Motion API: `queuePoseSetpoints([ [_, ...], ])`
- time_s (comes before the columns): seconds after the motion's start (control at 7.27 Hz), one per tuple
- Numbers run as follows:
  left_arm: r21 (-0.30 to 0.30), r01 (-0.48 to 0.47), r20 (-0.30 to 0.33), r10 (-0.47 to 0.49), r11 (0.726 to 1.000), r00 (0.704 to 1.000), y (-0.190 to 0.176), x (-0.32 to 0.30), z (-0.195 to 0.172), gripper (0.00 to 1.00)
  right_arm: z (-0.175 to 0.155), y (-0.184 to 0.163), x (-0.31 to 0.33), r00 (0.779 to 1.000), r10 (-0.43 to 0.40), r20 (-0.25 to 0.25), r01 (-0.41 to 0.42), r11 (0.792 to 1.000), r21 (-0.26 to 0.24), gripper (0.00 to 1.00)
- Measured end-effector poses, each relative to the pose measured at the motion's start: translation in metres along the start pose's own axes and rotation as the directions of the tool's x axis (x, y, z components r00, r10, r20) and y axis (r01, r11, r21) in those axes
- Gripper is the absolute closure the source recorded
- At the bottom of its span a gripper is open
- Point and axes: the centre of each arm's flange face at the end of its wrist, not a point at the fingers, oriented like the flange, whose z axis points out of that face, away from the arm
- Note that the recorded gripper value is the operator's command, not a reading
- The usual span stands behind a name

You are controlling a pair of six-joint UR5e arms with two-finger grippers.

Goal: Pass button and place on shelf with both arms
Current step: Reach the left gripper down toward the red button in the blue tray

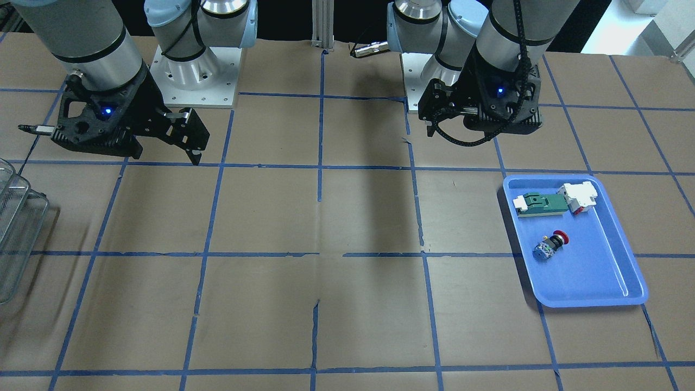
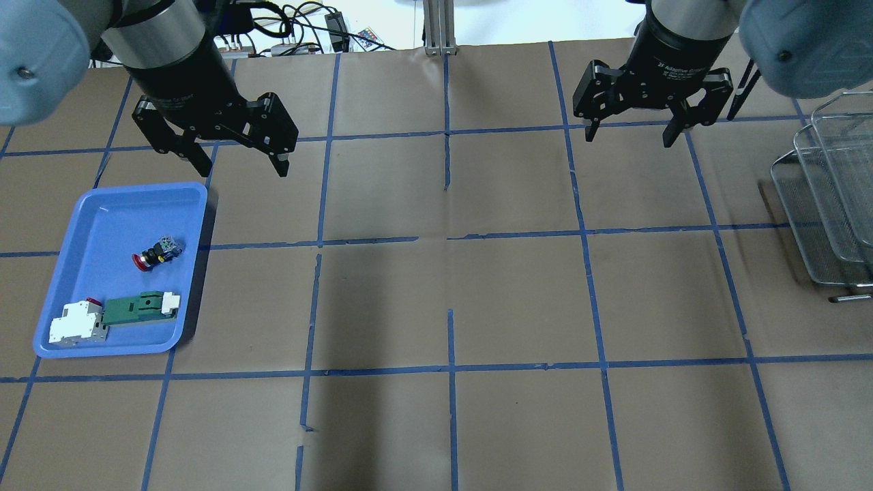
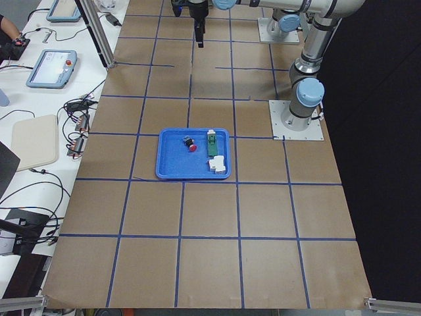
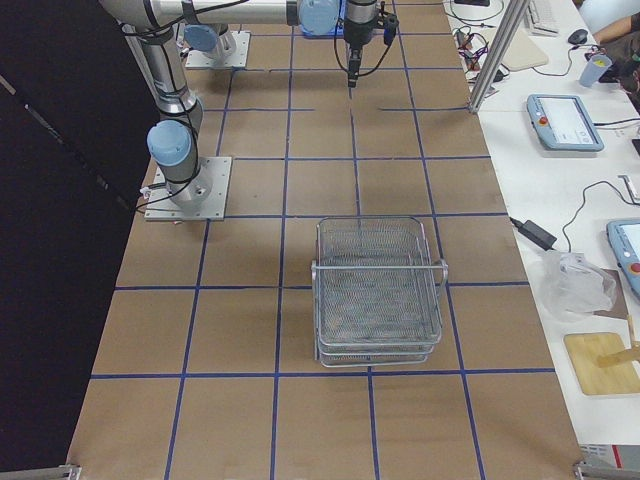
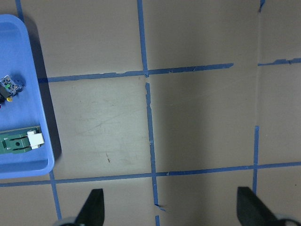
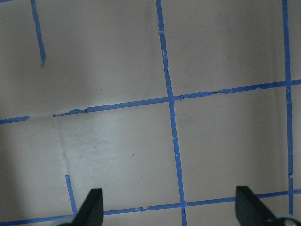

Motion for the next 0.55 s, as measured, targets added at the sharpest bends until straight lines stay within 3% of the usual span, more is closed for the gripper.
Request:
queuePoseSetpoints([
  [0.28, 0.002, -0.107, 0.003, 0.107, 0.994, 0.994, -0.004, -0.004, 0.007, 0.00, -0.003, -0.002, 0.000, 1.000, 0.003, -0.007, -0.003, 1.000, 0.010, 0.00],
  [0.55, -0.003, -0.276, 0.010, 0.276, 0.961, 0.961, -0.007, -0.009, 0.023, 0.00, -0.004, -0.004, 0.001, 1.000, 0.006, -0.022, -0.005, 1.000, 0.017, 0.00],
])
